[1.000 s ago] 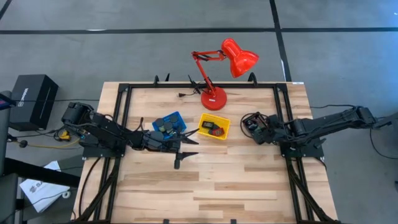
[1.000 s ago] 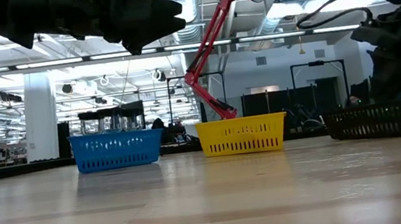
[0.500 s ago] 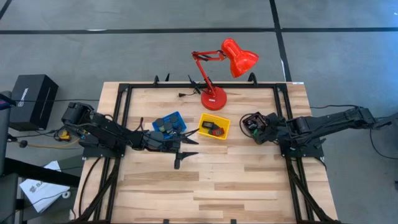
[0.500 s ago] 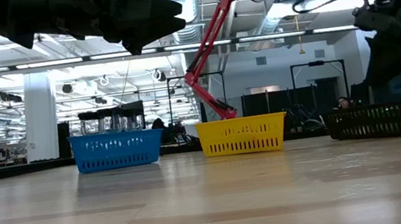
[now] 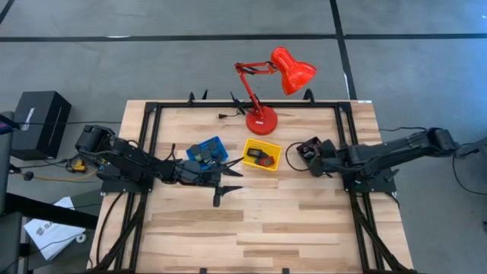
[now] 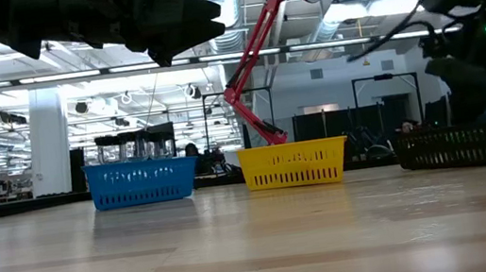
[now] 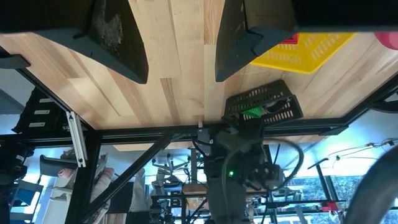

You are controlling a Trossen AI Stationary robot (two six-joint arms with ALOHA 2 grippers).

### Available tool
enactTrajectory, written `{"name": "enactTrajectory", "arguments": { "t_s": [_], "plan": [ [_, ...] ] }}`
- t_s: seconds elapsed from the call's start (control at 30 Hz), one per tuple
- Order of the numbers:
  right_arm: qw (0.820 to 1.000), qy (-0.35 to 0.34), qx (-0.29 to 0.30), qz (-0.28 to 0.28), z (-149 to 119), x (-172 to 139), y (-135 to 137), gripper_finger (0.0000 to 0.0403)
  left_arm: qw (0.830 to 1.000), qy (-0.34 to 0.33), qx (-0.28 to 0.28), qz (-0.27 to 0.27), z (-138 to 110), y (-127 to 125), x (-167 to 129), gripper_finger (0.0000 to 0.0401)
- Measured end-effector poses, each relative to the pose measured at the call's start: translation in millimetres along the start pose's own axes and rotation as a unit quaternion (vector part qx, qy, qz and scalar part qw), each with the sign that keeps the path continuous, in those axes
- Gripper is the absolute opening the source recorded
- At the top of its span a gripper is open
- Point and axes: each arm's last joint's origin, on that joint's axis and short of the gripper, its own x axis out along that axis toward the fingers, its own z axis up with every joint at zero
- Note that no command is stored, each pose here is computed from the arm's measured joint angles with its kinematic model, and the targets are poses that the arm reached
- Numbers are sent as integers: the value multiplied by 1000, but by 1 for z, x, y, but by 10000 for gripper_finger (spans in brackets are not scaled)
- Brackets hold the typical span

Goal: Pick & Place Office items
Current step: Put the green wrist watch into the black bin

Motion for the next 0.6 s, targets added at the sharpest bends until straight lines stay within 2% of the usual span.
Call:
{"name": "enactTrajectory", "arguments": {
  "t_s": [0.27,0.47,0.6],
  "plan": [
    [992,111,-53,11,-8,9,7,72,1000,0,0,0,0,0,0,181],
    [988,140,-61,19,-8,9,7,71,1000,0,0,0,0,0,0,181],
    [987,146,-69,6,0,-2,7,71,1000,0,0,0,0,0,0,181]
  ]
}}
